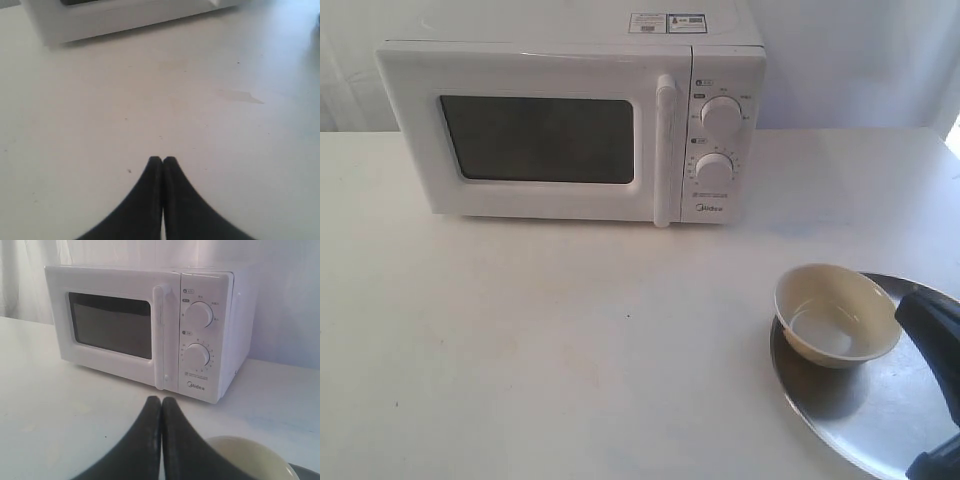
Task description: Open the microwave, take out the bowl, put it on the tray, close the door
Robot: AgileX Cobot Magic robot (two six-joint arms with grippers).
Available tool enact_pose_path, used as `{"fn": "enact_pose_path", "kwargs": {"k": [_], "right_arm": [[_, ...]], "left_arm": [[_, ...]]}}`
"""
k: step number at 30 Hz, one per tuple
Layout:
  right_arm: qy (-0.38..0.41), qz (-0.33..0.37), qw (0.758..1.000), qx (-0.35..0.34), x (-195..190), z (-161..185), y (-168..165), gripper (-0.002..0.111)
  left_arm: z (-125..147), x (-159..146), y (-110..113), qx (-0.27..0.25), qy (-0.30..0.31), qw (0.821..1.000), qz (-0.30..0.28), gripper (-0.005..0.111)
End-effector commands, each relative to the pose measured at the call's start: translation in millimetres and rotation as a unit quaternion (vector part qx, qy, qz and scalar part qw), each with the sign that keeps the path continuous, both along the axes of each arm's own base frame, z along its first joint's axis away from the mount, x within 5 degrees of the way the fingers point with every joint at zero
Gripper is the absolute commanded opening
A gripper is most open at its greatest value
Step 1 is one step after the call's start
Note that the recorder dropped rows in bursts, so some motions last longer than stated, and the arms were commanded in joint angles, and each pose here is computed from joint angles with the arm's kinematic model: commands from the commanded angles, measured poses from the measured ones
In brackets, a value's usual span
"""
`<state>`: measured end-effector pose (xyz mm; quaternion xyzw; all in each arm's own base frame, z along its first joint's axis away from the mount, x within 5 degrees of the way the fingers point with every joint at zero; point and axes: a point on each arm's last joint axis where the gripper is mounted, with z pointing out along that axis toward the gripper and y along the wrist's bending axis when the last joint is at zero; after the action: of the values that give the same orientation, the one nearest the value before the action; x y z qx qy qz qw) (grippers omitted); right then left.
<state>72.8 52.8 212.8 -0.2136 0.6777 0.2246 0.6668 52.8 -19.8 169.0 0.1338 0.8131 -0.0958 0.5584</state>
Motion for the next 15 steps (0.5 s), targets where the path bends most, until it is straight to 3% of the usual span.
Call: {"fn": "enact_pose_path", "kwargs": {"k": [1, 5, 15], "right_arm": [[0.0, -0.003, 1.0, 0.004, -0.2, -1.1, -1.1, 0.0], [0.0, -0.003, 1.0, 0.003, -0.2, -1.2, -1.1, 0.0], [-0.008, -0.003, 1.0, -0.008, -0.2, -1.2, -1.1, 0.0]], "left_arm": [[-5.2, -3.6, 7.2, -0.023, 0.02, 0.996, 0.079, 0.0], [-6.4, -3.0, 12.9, -0.023, 0.026, 0.99, 0.137, 0.0], [-6.5, -2.9, 13.5, -0.022, 0.025, 0.989, 0.143, 0.0]]}}
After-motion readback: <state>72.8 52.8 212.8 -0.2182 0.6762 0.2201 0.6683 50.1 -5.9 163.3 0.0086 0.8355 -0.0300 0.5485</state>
